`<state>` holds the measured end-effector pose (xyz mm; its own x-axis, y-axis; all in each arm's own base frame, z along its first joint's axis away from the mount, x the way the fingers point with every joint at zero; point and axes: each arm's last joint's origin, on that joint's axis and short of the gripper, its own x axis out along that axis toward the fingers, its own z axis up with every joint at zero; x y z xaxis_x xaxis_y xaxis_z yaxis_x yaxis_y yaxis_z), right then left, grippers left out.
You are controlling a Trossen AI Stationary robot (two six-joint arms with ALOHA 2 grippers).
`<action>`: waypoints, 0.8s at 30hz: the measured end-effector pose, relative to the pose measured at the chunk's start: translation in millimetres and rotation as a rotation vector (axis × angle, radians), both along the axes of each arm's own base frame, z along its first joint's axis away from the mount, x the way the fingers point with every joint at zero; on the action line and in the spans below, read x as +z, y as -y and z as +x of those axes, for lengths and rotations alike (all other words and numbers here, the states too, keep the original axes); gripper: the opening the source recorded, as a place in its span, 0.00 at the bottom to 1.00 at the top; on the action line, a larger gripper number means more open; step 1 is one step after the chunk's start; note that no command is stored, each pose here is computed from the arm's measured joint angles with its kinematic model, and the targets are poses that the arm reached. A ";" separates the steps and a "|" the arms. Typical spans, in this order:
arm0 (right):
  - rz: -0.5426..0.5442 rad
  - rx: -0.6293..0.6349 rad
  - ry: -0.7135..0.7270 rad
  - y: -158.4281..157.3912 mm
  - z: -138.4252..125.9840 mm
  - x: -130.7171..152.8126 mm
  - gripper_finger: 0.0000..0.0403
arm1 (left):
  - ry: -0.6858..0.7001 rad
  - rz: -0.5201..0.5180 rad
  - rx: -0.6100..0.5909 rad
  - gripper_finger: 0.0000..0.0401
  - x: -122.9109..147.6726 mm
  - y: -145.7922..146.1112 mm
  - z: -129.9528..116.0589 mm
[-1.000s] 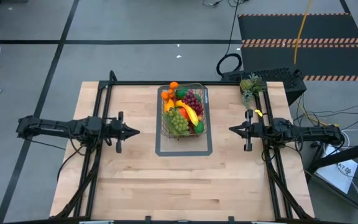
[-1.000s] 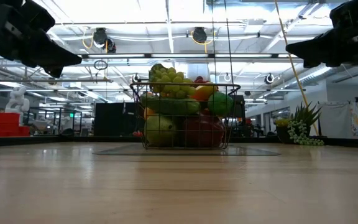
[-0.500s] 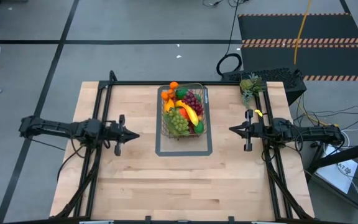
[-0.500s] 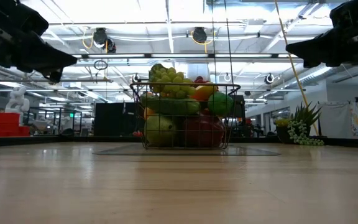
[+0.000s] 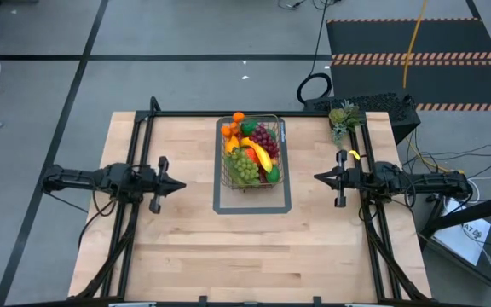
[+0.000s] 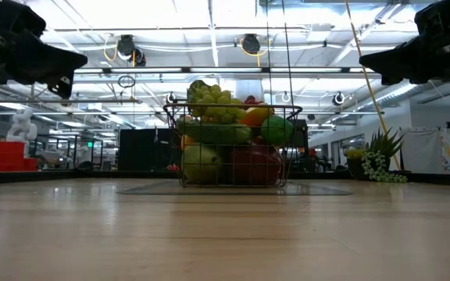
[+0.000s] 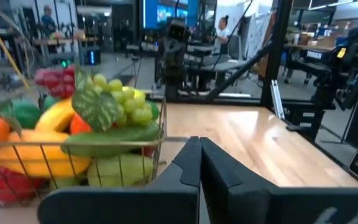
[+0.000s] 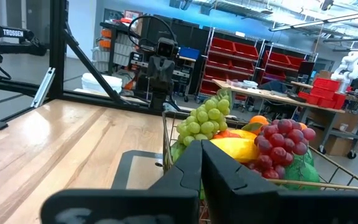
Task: Build produce basket
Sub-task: Return to Home Position
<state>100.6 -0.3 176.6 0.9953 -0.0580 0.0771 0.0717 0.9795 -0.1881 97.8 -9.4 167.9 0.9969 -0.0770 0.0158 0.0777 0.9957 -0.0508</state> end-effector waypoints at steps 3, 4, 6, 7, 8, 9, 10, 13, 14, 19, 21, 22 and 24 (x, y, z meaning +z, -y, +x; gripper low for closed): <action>0.000 0.000 0.000 0.0 0.0 0.0 0.00 | 0.050 0.020 -0.002 0.00 4.4 -0.1 -1.2; 0.000 0.000 -0.001 0.0 0.0 -0.1 0.00 | 0.064 0.027 -0.015 0.00 5.6 0.1 -1.3; 0.000 0.000 -0.001 0.0 0.0 -0.1 0.00 | 0.073 0.036 -0.034 0.00 6.4 0.2 -1.4; 0.000 0.000 0.000 0.0 0.0 0.0 0.00 | 0.053 0.038 -0.036 0.00 4.5 -0.2 -1.3; 0.000 0.001 0.000 0.0 0.0 0.0 0.00 | 0.026 0.040 -0.031 0.00 2.0 -0.7 -1.0; 0.000 0.000 0.000 0.0 0.0 0.0 0.00 | 0.014 0.041 -0.029 0.00 0.7 -1.2 -0.9; 0.000 0.000 0.000 0.0 0.0 0.0 0.00 | 0.011 0.041 -0.027 0.00 0.4 -1.7 -0.9; 0.000 0.001 -0.001 0.0 0.0 -0.1 0.00 | 0.012 0.041 -0.019 0.00 0.6 -3.5 -0.8; 0.000 0.001 -0.001 0.0 0.0 -0.1 0.00 | 0.014 0.039 -0.024 0.00 0.8 -3.8 -0.8; 0.000 0.001 -0.001 0.0 0.0 -0.1 0.00 | 0.024 0.043 -0.065 0.00 1.7 -3.1 -1.0; 0.000 0.000 -0.001 0.0 0.0 -0.1 0.00 | 0.024 0.044 -0.065 0.00 1.7 -3.1 -1.0; 0.000 0.000 -0.001 0.0 0.0 -0.1 0.00 | 0.024 0.043 -0.065 0.01 1.7 -3.1 -1.0; 0.000 0.000 -0.001 0.0 0.0 -0.1 0.00 | 0.024 0.043 -0.065 0.01 1.7 -3.1 -1.0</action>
